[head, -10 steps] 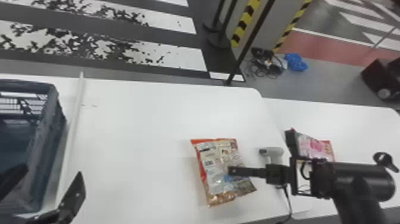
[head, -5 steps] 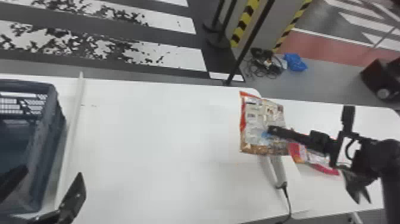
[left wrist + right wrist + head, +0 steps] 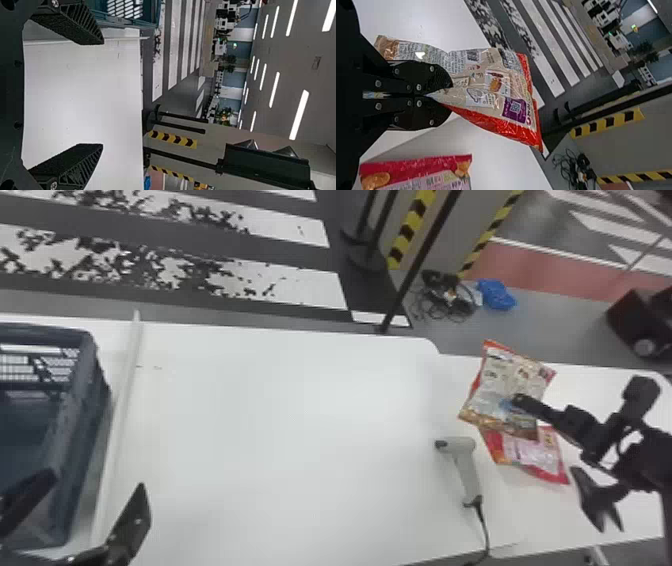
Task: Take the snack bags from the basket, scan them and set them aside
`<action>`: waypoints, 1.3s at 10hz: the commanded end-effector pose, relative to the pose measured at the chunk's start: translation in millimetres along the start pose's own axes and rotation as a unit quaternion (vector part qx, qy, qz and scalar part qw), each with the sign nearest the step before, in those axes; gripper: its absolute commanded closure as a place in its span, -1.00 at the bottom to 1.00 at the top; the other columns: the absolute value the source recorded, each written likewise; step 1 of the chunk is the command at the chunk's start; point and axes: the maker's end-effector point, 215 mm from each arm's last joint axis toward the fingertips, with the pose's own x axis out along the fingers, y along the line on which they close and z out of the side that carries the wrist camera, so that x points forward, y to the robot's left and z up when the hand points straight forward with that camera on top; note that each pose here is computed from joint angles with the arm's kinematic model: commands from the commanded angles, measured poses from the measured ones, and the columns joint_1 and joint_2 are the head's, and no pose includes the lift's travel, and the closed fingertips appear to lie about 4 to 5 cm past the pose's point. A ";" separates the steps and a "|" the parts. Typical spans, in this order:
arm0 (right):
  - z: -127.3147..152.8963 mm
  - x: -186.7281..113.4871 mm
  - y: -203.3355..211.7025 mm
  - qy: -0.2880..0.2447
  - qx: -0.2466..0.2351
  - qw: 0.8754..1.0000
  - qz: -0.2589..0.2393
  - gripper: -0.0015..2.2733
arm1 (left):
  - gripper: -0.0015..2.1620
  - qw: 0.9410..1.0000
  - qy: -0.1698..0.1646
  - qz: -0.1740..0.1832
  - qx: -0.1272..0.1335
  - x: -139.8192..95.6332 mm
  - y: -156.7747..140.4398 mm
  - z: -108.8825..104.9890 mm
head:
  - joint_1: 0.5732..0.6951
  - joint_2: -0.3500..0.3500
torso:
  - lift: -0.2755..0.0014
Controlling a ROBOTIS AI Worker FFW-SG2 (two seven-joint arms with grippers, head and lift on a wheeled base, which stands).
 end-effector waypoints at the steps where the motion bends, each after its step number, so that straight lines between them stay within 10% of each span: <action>1: 7.8 3.8 -31.2 -0.040 -0.003 0.997 -0.058 0.98 | -0.93 1.000 -0.003 -0.001 0.000 1.1 -0.2 0.3 | 1.00 -1.00 | 0.45; 6: 17.5 -25.7 -160.6 -0.133 0.026 0.945 -0.298 0.97 | -0.93 1.000 -0.019 -0.008 0.001 2.3 1.1 8.5 | 1.00 -1.00 | 0.45; 9: -31.5 -2.1 -152.8 -0.062 0.017 0.949 -0.309 0.90 | -0.93 1.000 -0.023 -0.016 0.000 4.6 -5.1 11.5 | 1.00 -1.00 | 0.45; 10: -49.0 5.9 -146.8 -0.032 0.023 0.952 -0.303 0.40 | -0.93 1.000 -0.025 -0.017 0.000 4.5 -6.7 12.9 | 1.00 -1.00 | 0.45; 11: -56.8 11.9 -139.4 -0.015 0.020 0.955 -0.294 -0.92 | -0.93 0.999 -0.027 -0.018 0.000 4.6 -7.0 14.6 | 1.00 -1.00 | 0.45; 13: -57.1 9.9 -137.5 -0.006 0.029 0.957 -0.290 -0.97 | -0.93 0.999 -0.031 -0.018 -0.002 2.1 -8.5 17.2 | 1.00 -1.00 | 0.45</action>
